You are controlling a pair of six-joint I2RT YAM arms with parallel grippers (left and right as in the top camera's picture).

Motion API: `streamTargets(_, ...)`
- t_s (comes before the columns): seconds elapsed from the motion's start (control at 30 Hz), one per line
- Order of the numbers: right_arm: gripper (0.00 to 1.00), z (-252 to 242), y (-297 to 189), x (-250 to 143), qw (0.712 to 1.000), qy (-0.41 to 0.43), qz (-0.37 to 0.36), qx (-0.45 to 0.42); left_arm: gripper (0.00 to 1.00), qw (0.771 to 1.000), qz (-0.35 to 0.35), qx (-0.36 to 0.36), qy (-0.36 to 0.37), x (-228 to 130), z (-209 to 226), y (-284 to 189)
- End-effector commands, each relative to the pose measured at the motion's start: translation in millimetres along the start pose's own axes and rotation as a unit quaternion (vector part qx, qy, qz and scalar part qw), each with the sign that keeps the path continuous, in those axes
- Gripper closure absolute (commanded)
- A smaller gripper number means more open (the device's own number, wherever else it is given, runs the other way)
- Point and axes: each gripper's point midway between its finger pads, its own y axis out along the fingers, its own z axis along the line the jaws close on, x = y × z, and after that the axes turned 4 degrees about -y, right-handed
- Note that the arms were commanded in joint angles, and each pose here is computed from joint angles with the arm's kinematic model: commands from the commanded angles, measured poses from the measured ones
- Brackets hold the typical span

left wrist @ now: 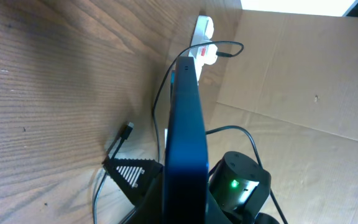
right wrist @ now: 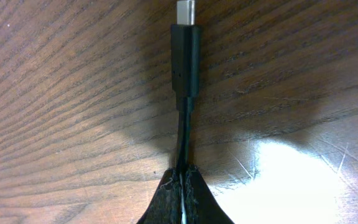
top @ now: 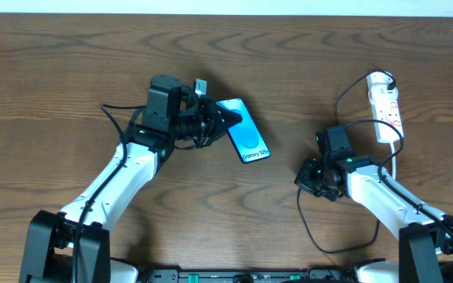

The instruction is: Plug charger to phone and switch on socket

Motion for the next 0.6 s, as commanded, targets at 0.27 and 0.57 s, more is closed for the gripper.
streamTargets(0.27,0.99,-2,6,-19,0.999,-0.006,0.044,0.016,0.93,1.000,0.016,-0.010,0.015,-5,-6,0)
streamTargets(0.57,0.99,45,-32,-19,0.984,-0.085,0.036,0.150,0.92,1.000,0.020,-0.012,0.016,-7,-6,0)
